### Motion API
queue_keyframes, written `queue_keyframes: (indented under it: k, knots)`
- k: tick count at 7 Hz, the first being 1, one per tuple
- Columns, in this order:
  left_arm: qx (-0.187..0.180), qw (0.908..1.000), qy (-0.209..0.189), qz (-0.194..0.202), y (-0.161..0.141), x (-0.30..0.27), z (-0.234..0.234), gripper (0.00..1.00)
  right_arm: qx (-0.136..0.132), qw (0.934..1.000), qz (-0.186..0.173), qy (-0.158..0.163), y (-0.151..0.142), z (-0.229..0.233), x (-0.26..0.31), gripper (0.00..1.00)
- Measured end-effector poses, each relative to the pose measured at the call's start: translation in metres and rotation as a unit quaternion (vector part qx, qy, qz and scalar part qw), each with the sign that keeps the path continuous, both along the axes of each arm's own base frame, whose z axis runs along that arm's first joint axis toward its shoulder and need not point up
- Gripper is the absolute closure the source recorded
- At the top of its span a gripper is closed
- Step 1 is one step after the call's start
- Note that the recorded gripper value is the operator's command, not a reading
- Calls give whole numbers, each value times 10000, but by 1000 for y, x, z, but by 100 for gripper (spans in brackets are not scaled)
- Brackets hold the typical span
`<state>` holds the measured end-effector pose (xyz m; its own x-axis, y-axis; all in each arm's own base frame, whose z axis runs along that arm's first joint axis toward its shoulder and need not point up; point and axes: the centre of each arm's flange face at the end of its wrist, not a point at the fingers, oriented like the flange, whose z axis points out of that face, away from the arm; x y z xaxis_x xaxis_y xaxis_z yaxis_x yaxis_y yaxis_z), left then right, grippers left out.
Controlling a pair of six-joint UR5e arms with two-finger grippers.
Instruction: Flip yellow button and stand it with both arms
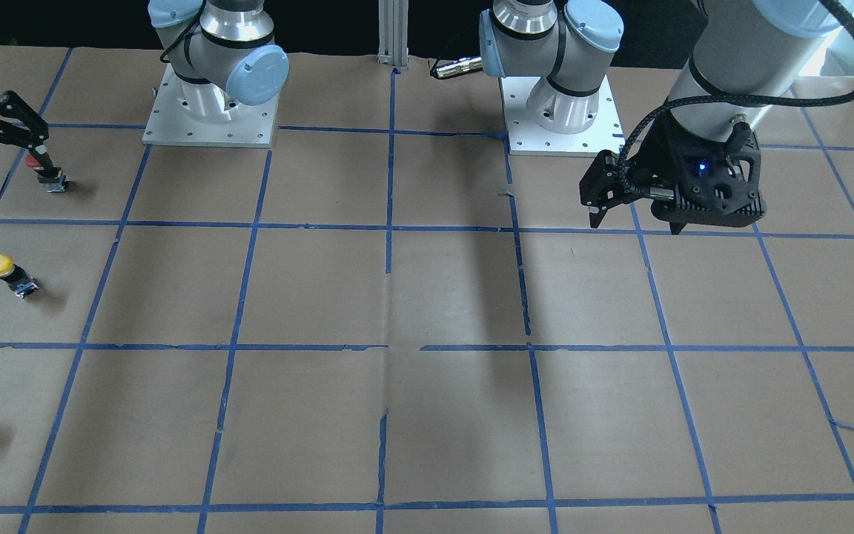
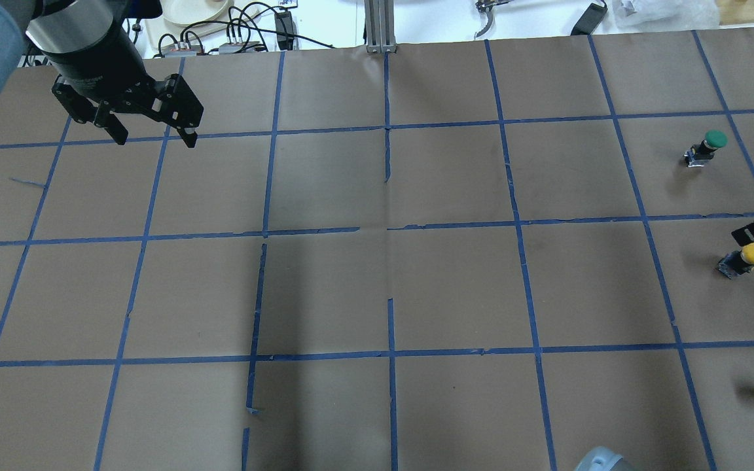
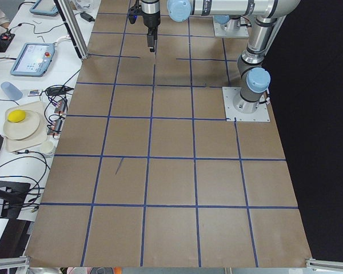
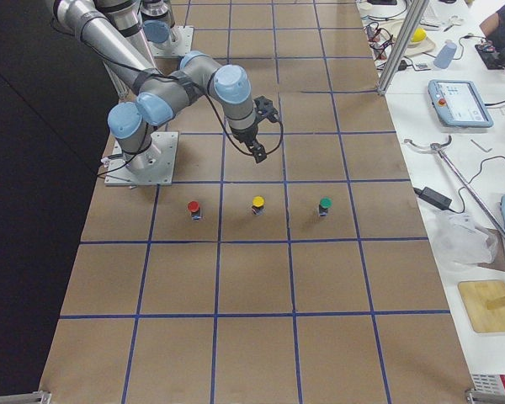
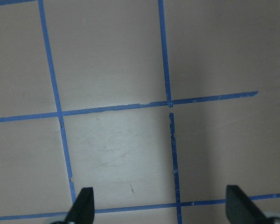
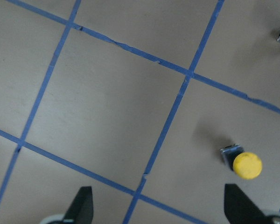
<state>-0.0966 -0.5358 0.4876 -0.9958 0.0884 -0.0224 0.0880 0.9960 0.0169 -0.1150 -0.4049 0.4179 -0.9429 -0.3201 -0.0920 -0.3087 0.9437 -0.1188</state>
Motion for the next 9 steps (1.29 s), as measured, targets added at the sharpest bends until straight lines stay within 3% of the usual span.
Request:
queue_keyframes:
  k: [2,6,9]
  knots:
    - [-12,10000,4,7,0,1,1,1,372,9934,-1080,115,-10,31,70,0]
    - [-78,10000,20,7,-3,4,8,0,427,9719,-2309,179,-10,103,208,0]
    - [-75,10000,37,6,-4,4,8,1,766,9631,-2554,370,-12,101,231,0]
